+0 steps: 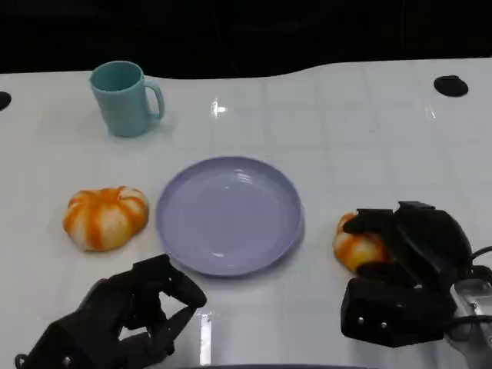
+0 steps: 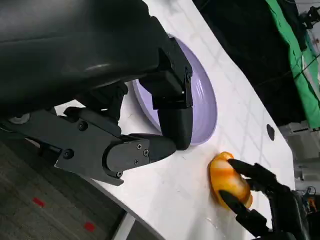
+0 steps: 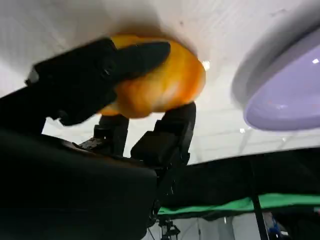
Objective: Grasp the bread from the table and place it into the plate.
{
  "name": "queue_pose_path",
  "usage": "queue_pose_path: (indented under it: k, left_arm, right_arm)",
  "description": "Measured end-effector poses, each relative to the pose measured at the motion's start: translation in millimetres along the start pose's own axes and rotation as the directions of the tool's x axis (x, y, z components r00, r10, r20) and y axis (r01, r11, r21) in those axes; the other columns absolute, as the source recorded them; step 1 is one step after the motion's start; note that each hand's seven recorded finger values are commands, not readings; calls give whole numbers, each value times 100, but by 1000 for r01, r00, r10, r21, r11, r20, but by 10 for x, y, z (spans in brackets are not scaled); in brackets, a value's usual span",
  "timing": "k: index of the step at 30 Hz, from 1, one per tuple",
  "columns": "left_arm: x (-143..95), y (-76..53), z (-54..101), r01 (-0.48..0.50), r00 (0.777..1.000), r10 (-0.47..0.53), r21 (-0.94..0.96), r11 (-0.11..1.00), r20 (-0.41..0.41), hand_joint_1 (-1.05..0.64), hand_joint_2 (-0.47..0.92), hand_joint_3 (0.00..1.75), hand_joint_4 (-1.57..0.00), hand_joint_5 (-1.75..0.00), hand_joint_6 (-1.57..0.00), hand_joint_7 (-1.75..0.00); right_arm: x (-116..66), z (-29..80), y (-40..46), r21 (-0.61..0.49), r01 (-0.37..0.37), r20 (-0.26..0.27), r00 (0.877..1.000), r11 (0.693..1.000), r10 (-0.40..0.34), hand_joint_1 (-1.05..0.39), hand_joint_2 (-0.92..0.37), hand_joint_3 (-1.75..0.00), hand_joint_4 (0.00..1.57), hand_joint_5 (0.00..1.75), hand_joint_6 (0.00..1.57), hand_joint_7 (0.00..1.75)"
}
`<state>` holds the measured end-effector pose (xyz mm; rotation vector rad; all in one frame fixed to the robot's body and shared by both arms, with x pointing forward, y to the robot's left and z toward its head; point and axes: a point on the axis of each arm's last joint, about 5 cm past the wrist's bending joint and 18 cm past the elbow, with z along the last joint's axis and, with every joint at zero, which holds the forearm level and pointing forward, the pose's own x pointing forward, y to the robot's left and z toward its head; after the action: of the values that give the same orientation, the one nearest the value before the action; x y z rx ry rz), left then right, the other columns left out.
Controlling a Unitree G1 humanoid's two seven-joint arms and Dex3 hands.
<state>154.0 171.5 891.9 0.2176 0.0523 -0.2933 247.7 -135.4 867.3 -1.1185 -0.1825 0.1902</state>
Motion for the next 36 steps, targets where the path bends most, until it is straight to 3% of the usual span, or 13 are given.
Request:
queue_pose_path:
  k: [5, 12, 19, 26, 29, 36]
  left_arm:
    - [0, 0, 9, 0, 1000, 0, 2, 1000, 4, -33, 85, 59, -73, -175, -62, -128]
    - [1, -2, 15, -1, 1000, 1, 5, 1000, 5, -32, 85, 58, -73, -175, -62, -129]
    - [3, -6, 19, -2, 1000, 2, 3, 1000, 5, -31, 86, 59, -74, -175, -62, -129]
    - [4, -8, 21, -1, 1000, 1, 4, 1000, 5, -30, 86, 59, -74, -175, -62, -129]
    - [4, -11, 21, 0, 1000, 0, 9, 1000, 4, -29, 86, 59, -74, -175, -62, -130]
    - [6, -26, 24, 3, 1000, -3, 7, 1000, 6, -30, 85, 60, -75, -175, -62, -130]
  right_arm:
    - [54, 21, -33, 20, 42, 34, 998, 999, -43, -11, -42, -109, 91, 175, 69, 173]
    - [80, 46, -55, 68, 87, 72, 993, 994, -92, -9, -35, -121, 94, 175, 76, 165]
    - [109, 88, -91, 106, 137, 102, 984, 985, -148, -5, -40, -106, 95, 175, 70, 174]
    - [265, 344, -231, 229, 160, 215, 954, 960, -210, -5, -34, -120, 97, 175, 77, 158]
    - [337, 464, -267, 258, 164, 257, 938, 952, -231, -8, -29, -128, 99, 175, 72, 173]
    - [463, 727, -177, 300, 87, 323, 928, 950, -187, -11, -30, -134, 99, 175, 74, 169]
